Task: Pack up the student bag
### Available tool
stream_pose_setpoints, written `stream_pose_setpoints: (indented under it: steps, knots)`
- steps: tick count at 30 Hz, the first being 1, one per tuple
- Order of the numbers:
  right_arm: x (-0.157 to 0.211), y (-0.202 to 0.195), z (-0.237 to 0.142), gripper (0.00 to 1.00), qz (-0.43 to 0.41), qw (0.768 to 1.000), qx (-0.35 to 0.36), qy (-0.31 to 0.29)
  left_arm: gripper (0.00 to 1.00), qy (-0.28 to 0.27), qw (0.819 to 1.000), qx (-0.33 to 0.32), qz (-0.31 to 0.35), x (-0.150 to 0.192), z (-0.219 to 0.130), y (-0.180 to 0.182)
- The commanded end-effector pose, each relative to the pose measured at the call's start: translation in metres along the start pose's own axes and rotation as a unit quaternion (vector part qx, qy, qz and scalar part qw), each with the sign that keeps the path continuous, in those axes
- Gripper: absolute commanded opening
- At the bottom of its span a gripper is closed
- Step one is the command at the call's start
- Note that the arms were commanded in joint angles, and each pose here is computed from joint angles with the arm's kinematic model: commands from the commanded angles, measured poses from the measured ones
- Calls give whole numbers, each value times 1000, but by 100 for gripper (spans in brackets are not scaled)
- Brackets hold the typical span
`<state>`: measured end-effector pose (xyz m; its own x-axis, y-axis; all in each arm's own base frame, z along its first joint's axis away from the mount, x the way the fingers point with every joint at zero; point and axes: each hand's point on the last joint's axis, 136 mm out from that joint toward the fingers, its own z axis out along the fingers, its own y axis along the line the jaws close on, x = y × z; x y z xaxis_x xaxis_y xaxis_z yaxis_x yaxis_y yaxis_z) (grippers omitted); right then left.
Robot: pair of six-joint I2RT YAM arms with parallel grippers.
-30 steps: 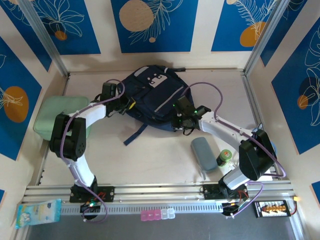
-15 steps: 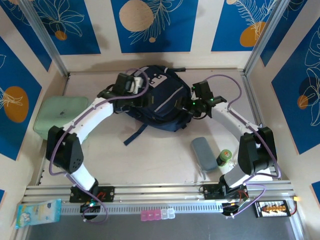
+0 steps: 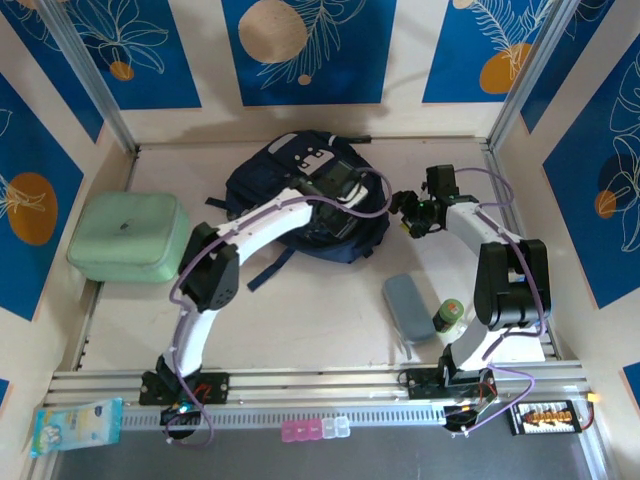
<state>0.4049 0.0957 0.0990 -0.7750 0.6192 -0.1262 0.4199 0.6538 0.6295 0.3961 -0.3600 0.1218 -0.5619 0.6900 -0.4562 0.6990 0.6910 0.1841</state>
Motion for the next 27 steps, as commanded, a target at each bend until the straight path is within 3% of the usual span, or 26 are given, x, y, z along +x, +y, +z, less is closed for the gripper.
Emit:
stream_pose_setpoints:
  steps: [1, 5, 12, 27]
  knots:
    - [9, -3, 10, 67, 22, 999, -19, 34, 52, 29, 999, -30, 23, 3, 1, 10]
    - [22, -2, 19, 67, 21, 997, -36, 66, 42, 46, 998, -37, 28, 6, 16, 10]
    - [32, 8, 37, 63, 1, 993, -52, 108, 0, 51, 996, -76, 18, 4, 13, 25]
    - [21, 38, 44, 57, -74, 990, -78, 95, 0, -98, 989, -59, -89, -41, -119, 48]
